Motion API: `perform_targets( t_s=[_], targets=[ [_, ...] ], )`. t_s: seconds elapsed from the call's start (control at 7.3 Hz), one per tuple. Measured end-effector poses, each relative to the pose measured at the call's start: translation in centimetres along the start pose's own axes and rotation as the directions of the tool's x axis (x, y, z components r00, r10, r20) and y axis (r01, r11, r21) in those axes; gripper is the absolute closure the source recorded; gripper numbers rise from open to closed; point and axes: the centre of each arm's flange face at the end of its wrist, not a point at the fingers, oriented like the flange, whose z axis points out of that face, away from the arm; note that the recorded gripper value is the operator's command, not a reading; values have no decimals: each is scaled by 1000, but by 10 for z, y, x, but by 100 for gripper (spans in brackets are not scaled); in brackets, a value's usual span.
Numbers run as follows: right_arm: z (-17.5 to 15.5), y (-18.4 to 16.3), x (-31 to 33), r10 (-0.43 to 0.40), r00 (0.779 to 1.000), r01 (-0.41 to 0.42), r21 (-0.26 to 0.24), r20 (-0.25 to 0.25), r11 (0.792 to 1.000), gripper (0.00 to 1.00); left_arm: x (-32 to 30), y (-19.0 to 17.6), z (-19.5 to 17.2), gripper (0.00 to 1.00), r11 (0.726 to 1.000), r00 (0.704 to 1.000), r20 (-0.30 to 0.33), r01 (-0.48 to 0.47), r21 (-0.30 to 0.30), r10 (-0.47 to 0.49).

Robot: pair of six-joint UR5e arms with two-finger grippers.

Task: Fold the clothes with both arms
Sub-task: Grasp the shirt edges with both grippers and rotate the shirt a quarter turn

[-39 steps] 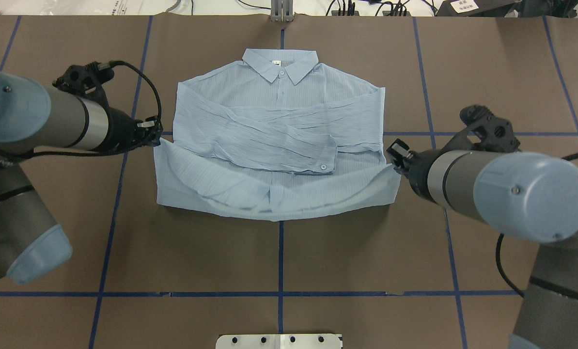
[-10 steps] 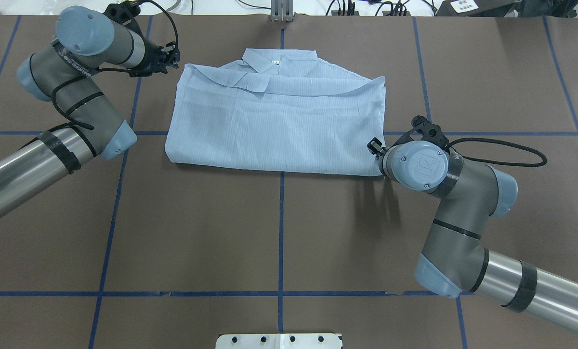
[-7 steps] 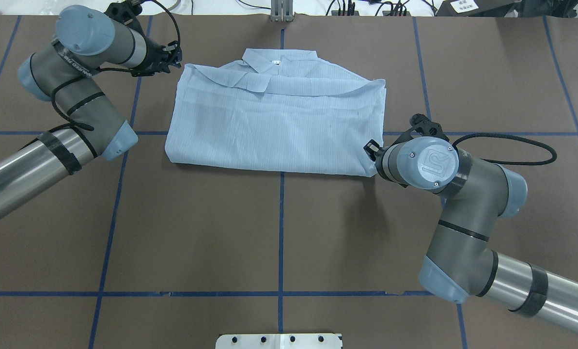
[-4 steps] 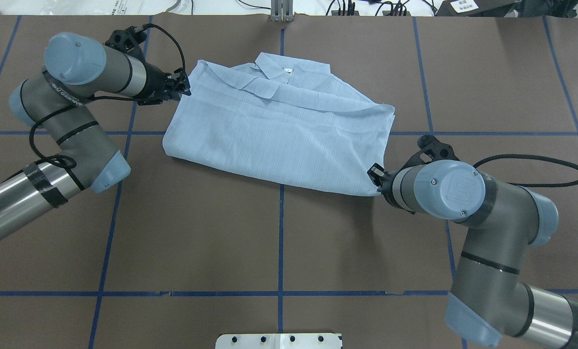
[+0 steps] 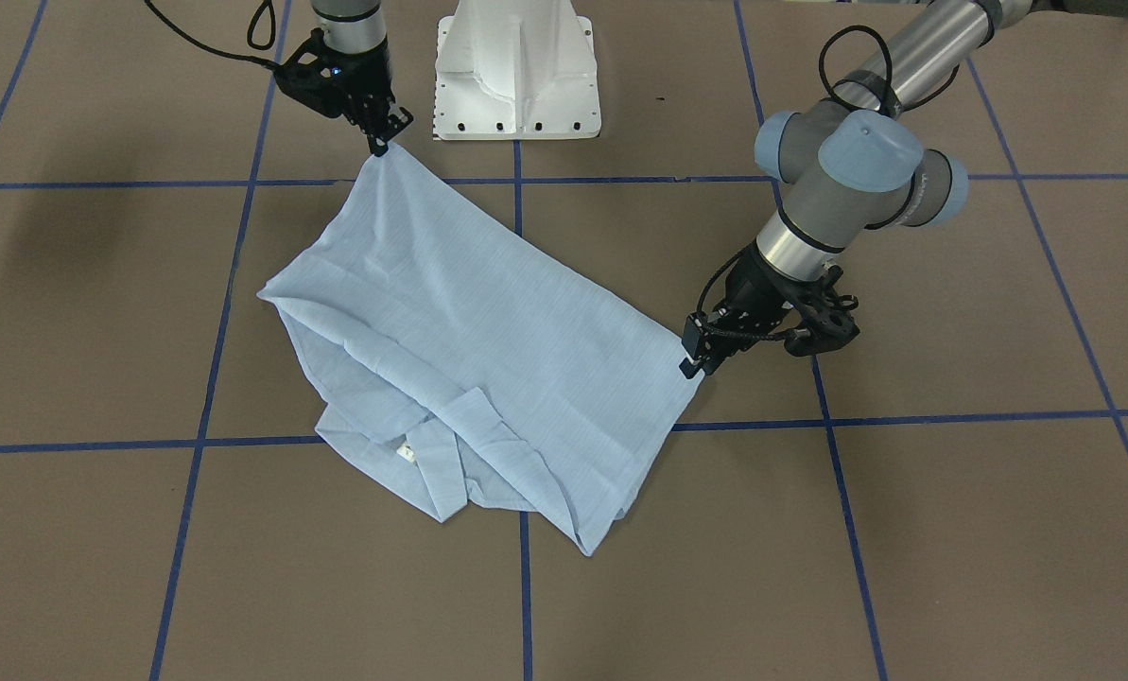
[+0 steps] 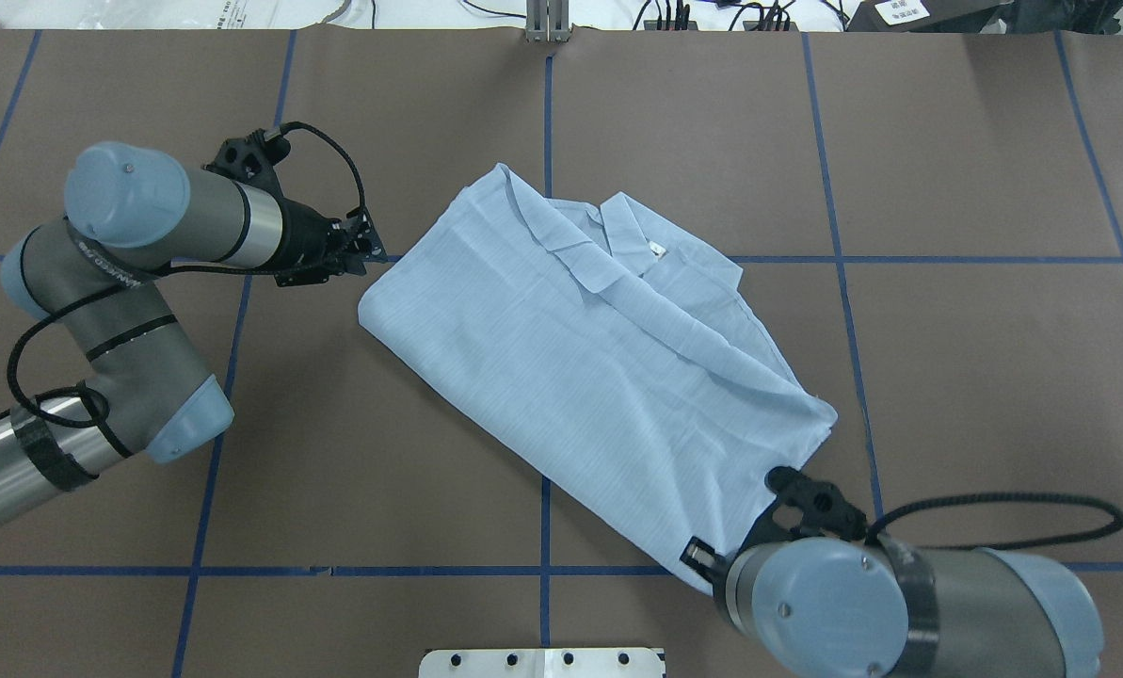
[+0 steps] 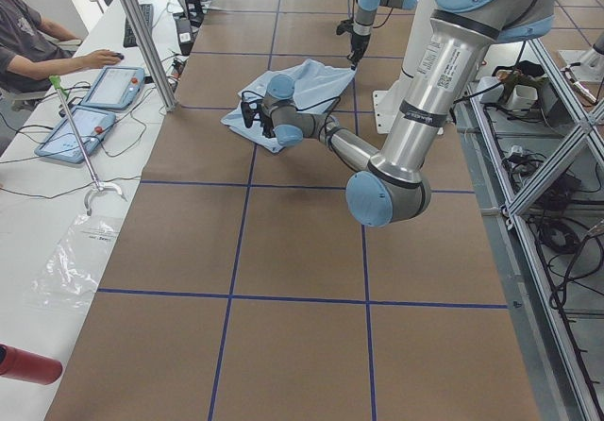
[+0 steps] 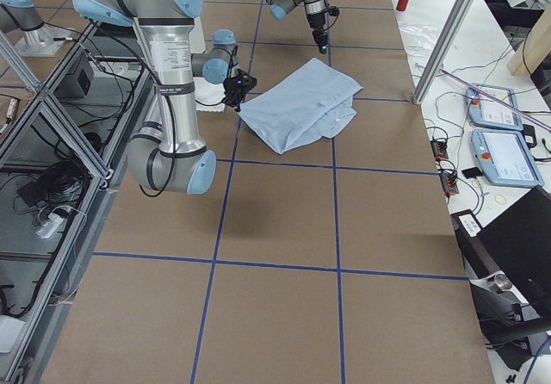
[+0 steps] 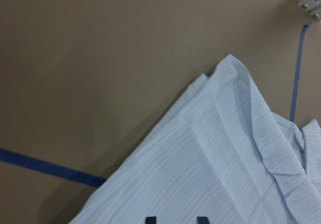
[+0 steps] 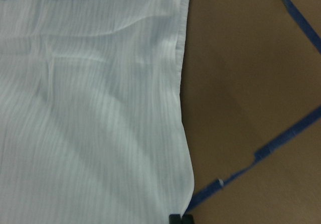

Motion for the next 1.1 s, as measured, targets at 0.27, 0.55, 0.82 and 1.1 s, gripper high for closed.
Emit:
perform_targets(
  t_s=[0.27, 0.55, 0.82, 1.1],
  targets=[
    [5, 48, 23, -62, 997, 59, -53, -48, 997, 85, -7, 30, 11, 44, 999, 998, 62, 35, -35, -33],
    [7, 70, 34, -71, 995, 66, -73, -64, 995, 0, -7, 51, 19, 42, 996, 991, 113, 72, -57, -66],
    [7, 67, 32, -50, 997, 46, -60, -58, 997, 0, -5, 78, 28, 42, 991, 986, 143, 101, -88, -88],
    [2, 47, 21, -12, 999, 11, -37, -36, 999, 0, -7, 99, 37, 81, 986, 981, 162, 122, -111, -103]
  ],
)
